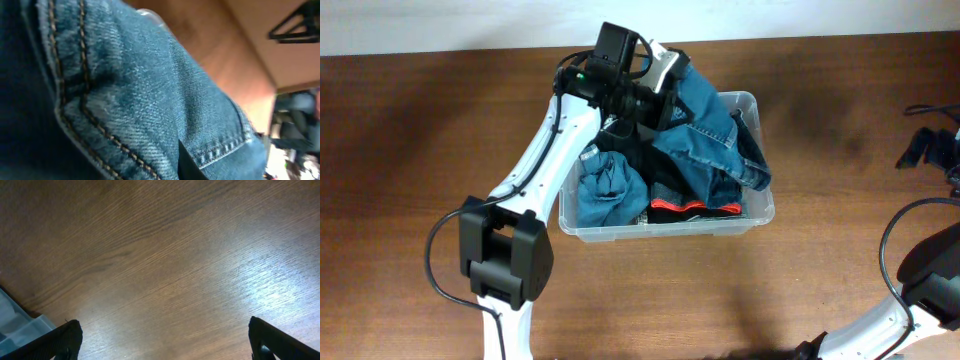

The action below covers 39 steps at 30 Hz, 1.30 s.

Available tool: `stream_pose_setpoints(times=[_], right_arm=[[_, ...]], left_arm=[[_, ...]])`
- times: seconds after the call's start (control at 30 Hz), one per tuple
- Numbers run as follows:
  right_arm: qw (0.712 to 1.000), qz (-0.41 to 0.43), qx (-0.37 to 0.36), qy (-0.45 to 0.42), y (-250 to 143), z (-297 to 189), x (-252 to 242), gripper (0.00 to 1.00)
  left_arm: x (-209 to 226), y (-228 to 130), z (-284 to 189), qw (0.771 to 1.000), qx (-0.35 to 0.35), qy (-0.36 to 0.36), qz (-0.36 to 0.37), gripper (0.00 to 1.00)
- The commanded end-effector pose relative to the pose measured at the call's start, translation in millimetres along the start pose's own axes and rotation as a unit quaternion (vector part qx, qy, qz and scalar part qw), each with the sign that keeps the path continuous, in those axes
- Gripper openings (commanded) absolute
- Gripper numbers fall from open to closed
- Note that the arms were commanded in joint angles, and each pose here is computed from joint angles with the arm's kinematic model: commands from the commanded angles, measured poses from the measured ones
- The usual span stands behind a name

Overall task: Pack container
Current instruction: 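Lower the jeans onto the garments in the bin and release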

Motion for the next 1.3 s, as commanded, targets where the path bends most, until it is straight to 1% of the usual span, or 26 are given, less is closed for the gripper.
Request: stream_pose_setpoints(times=[0.0, 0.1, 0.17, 0.27, 0.33, 0.37, 0.4, 0.7, 0.83, 0.9, 0.93, 0.97, 1.1, 1.2, 1.27], right_arm=[[1.0, 0.0, -0.004, 0.0, 0, -2, 0, 0.98], [1.0, 0.0, -0.004, 0.0, 0, -2, 0, 0.98], [1.0, 0.0, -0.004, 0.0, 0, -2, 0, 0.98], [1.0, 0.0, -0.004, 0.0, 0, -2, 0, 0.98], [1.0, 0.0, -0.004, 0.0, 0, -2, 0, 0.98], [1.0, 0.0, -0.004, 0.0, 0, -2, 0, 0.98], [1.0, 0.0, -0.004, 0.0, 0, -2, 0, 0.98], [1.0, 0.0, -0.004, 0.0, 0, -2, 0, 0.98], [1.0, 0.0, -0.004, 0.0, 0, -2, 0, 0.98], [1.0, 0.0, -0.004, 0.0, 0, -2, 0, 0.98], [1.0, 0.0, -0.004, 0.0, 0, -2, 0, 0.98], [1.0, 0.0, -0.004, 0.0, 0, -2, 0, 0.98], [1.0, 0.0, -0.004, 0.0, 0, -2, 0, 0.98], [1.0, 0.0, -0.004, 0.0, 0, -2, 0, 0.98], [1.0, 0.0, -0.004, 0.0, 0, -2, 0, 0.98]], left_arm=[[0, 10, -47, 0.992, -0.043, 0.117, 0.013, 0.0], [-9, 8, -66, 0.989, -0.045, 0.143, 0.009, 0.0], [-10, 1, -71, 0.984, -0.029, 0.173, -0.002, 0.0], [0, -16, -73, 0.969, 0.02, 0.244, -0.032, 0.01], [3, -26, -74, 0.961, 0.048, 0.269, -0.044, 0.02], [4, -30, -75, 0.958, 0.062, 0.277, -0.051, 0.11], [4, -32, -75, 0.957, 0.068, 0.278, -0.054, 0.13], [5, -45, -79, 0.945, 0.11, 0.299, -0.072, 0.13], [2, -54, -81, 0.94, 0.137, 0.299, -0.087, 0.08], [-1, -58, -79, 0.938, 0.148, 0.298, -0.092, 0.08], [-3, -60, -78, 0.936, 0.153, 0.299, -0.102, 0.08], [-4, -62, -78, 0.932, 0.152, 0.302, -0.127, 0.08], [-4, -65, -77, 0.926, 0.151, 0.307, -0.158, 0.08], [-1, -72, -71, 0.916, 0.153, 0.314, -0.197, 0.09], [6, -79, -65, 0.911, 0.161, 0.317, -0.211, 0.09]])
Point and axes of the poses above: each gripper's point midway between its finger pads, its own z axis out along the fingers, its own x axis along the line the jaws close on, y = z × x, the point moved 10 cm from there along -z, back along the fingers, and after that the axes turned 4 degrees about -z, right-handed, at the moved point
